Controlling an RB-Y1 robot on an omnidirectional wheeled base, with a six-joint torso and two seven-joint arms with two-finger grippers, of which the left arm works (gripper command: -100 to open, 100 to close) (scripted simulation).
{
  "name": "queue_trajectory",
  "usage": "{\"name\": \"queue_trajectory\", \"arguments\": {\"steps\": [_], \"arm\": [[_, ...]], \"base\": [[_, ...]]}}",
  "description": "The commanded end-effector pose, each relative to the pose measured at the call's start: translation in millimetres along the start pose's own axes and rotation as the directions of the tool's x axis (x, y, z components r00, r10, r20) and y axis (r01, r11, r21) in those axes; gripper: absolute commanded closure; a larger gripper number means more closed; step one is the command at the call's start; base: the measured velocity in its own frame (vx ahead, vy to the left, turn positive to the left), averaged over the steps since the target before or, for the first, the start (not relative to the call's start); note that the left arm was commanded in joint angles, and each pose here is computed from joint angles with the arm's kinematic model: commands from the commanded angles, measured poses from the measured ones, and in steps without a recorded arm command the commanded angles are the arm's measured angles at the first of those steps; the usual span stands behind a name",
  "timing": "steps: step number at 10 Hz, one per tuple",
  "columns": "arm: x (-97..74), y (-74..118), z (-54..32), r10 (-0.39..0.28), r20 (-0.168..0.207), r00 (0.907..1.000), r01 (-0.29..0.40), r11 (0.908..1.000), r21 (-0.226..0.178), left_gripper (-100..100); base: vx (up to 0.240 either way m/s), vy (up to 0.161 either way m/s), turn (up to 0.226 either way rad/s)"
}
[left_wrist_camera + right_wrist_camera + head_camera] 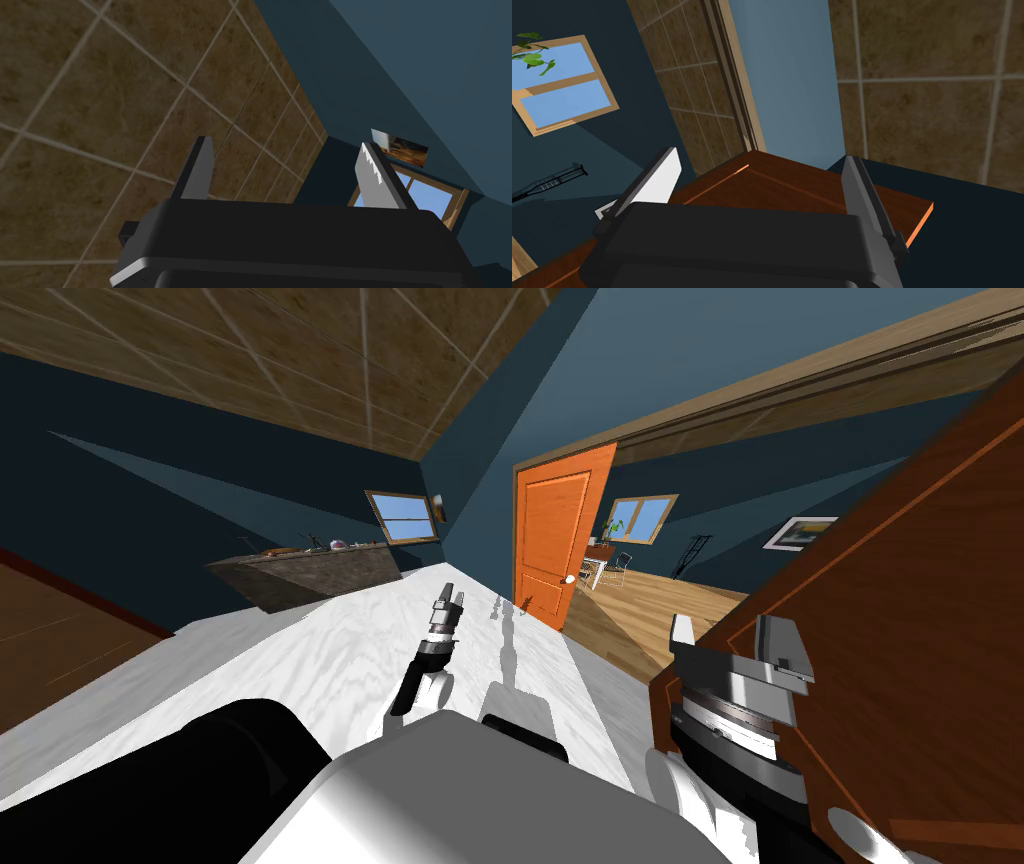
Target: Pull the door open
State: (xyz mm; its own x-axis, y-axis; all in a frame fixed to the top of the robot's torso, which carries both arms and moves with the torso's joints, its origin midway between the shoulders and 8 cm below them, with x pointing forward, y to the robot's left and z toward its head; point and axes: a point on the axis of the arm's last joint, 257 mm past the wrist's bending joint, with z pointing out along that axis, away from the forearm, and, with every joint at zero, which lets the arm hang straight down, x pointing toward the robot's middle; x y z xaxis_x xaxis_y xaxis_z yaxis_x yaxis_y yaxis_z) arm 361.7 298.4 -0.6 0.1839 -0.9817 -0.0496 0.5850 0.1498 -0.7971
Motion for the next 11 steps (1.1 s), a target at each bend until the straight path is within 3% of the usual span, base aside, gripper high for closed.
{"name": "queue_trajectory", "arguments": {"steps": [1,4,7,11], "arm": [[0.0,11.0,-2.0,0.042,-0.007,0.9991,-0.042,0.9990,-0.014,-100],[-0.3,26.1,-5.0,0.100,-0.018,0.9948,-0.101,0.9944,-0.034,-100],[-1.3,46.7,-9.7,0.178,-0.035,0.9835,-0.179,0.9820,-0.059,-100],[-3.5,77.3,-17.9,0.290,-0.065,0.9546,-0.296,0.9508,-0.092,-100]], "base": [[-0.005,0.055,-0.127],[0.120,-0.059,-0.062],[0.140,-0.052,-0.089],[0.132,-0.049,-0.109]]}}
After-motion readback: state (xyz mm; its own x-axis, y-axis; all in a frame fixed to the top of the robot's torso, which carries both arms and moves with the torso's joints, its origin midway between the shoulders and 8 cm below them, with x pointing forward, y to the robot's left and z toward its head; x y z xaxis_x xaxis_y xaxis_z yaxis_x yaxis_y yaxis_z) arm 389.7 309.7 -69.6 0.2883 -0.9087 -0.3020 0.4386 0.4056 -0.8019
